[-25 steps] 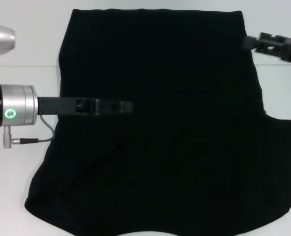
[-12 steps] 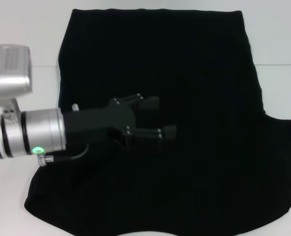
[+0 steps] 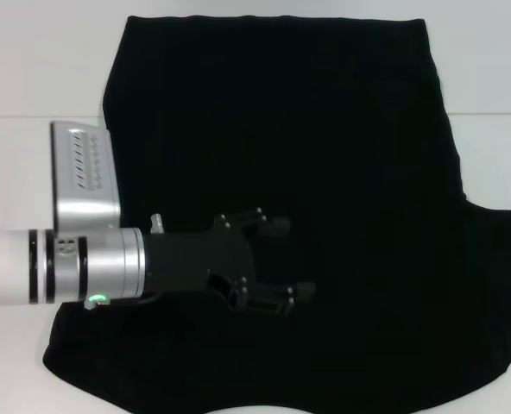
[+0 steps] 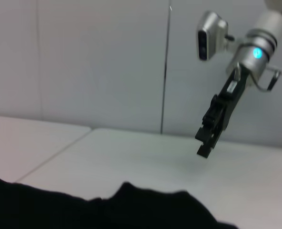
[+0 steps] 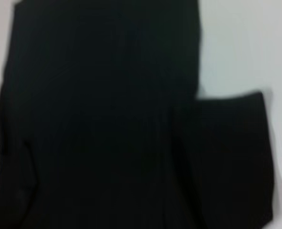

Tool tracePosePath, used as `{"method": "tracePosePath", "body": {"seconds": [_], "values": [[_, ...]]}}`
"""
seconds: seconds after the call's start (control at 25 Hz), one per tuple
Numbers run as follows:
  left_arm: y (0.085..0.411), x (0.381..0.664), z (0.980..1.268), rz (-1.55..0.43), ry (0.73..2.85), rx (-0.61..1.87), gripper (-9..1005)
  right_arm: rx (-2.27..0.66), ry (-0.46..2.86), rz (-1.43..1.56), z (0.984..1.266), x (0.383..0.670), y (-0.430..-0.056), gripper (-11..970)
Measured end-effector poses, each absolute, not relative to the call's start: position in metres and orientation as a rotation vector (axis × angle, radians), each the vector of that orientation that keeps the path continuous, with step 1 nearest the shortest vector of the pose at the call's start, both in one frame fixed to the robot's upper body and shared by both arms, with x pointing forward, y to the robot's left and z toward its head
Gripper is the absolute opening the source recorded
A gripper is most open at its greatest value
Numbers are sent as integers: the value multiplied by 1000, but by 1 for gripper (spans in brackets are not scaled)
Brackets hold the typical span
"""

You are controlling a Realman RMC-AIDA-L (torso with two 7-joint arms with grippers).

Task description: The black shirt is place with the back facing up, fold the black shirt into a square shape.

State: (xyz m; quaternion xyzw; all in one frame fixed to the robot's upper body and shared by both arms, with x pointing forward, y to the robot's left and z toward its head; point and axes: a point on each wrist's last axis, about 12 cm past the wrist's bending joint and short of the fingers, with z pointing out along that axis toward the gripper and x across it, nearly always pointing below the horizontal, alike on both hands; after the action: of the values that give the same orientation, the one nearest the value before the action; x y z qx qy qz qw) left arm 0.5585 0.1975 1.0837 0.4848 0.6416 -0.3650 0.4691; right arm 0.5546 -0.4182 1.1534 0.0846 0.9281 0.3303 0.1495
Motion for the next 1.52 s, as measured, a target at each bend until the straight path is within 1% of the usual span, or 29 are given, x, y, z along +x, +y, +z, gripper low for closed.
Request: {"method": "tracePosePath", "body": {"seconds": [0.28,0.56,1.0,1.44,1.52], "values": [[195,562,1081,-844,1579,1236,949,253,2736,925,1142,560,-409,914],[195,560,1081,-855,1574,1230,949,237,2788,871,1125,570,-395,915],[196,559,1080,-865,1580,1213,949,233,2818,804,1113,575,-389,915],[196,561,1082,-866,1586,1205,950,240,2782,761,1109,584,-382,859],[196,562,1082,-865,1585,1205,950,232,2785,749,1108,585,-379,776]]}}
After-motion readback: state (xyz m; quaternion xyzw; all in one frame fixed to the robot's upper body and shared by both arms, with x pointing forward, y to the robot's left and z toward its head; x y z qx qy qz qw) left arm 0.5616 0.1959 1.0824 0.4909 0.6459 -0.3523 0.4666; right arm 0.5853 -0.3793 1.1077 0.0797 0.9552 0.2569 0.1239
